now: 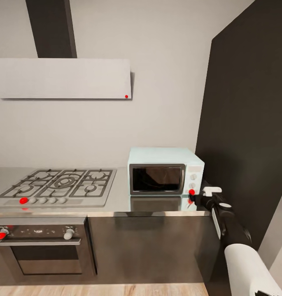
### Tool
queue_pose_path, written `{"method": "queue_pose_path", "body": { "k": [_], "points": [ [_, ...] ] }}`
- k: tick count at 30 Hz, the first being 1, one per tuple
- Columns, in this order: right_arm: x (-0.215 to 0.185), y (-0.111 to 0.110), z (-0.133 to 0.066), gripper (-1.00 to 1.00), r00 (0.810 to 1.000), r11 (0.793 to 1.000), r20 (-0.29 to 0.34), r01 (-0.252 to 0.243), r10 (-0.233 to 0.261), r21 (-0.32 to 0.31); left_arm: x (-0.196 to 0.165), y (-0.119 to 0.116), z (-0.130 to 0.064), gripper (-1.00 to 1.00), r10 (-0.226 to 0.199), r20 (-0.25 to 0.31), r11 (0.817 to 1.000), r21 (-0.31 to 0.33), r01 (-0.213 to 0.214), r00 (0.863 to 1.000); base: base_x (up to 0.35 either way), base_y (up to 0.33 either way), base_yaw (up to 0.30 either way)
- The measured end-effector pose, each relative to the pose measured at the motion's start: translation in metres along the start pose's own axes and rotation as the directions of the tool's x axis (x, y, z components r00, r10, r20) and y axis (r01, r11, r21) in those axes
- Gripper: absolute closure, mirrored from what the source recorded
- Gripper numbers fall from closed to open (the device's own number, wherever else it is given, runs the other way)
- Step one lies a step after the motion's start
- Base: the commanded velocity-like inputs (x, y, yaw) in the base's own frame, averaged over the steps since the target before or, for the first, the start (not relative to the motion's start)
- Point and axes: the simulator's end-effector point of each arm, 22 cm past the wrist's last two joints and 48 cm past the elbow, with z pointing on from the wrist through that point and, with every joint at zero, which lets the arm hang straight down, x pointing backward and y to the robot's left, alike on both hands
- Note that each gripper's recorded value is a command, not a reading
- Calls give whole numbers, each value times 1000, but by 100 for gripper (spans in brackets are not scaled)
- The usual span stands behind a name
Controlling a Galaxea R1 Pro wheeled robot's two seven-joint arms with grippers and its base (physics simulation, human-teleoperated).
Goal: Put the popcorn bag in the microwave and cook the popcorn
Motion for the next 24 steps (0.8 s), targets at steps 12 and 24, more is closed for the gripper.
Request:
{"method": "queue_pose_path", "body": {
  "k": [12, 24],
  "points": [
    [23, -3, 8, -100, 1000, 1000, -11, 5, -4, 25, 0, 0, 0, -100, 0, 0, 1000, 0, 0, 1000, 0, 0, 0],
    [23, -24, 4, 100, 1000, 998, -3, -26, 27, 59, 0, 0, 0, -100, 0, 0, 1000, 0, 0, 1000, 0, 0, 0]
  ]
}}
